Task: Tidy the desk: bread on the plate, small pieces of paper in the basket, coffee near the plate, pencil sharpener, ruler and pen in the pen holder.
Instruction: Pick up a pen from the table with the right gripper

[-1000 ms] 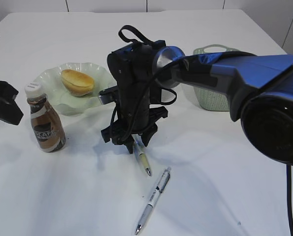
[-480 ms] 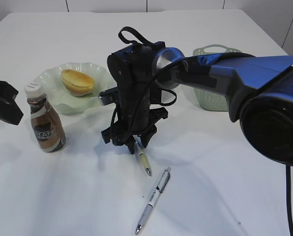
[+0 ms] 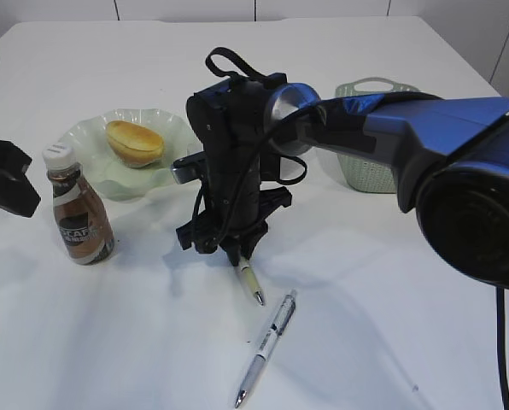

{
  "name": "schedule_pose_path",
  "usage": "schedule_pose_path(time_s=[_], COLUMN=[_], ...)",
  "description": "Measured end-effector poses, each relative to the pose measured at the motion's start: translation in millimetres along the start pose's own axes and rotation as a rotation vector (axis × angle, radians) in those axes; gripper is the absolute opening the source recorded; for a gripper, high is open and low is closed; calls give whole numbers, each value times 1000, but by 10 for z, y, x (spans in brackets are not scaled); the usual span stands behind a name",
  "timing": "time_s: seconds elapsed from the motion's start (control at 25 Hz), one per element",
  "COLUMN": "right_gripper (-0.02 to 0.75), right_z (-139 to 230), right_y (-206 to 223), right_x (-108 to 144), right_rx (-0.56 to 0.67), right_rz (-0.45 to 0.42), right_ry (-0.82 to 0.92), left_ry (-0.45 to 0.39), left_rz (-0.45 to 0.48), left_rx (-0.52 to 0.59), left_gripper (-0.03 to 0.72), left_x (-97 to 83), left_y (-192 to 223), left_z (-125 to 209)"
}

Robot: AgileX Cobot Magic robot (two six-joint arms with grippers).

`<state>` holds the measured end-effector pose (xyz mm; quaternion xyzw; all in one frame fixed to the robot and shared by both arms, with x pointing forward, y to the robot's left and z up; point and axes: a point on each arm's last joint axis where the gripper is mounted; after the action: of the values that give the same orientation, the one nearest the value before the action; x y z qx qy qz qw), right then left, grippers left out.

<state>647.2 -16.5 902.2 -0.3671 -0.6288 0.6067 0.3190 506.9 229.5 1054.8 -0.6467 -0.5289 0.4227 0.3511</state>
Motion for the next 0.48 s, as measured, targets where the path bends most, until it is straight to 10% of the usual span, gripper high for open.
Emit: schedule_pose_path(time_s=[0.48], right_gripper=[100], right_z=[-3], right_y=[-5], right_x=[0], right_rx=[-2], right_rz=[0], right_ry=[1], left_ry=[0], left_rz=[0], left_rx=[0], left_gripper=[340], left_x=[0], left_y=[0], left_z=[0])
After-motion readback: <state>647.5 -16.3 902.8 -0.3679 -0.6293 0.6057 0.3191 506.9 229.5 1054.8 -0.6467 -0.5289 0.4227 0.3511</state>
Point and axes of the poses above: a point on each arm's last joint axis where the gripper is mounted, y pointing out along that axis toward the gripper, x along the wrist's bending axis when the last joint is at zero, z = x × y, and after that the axes turned 8 degrees about -y, right-handed
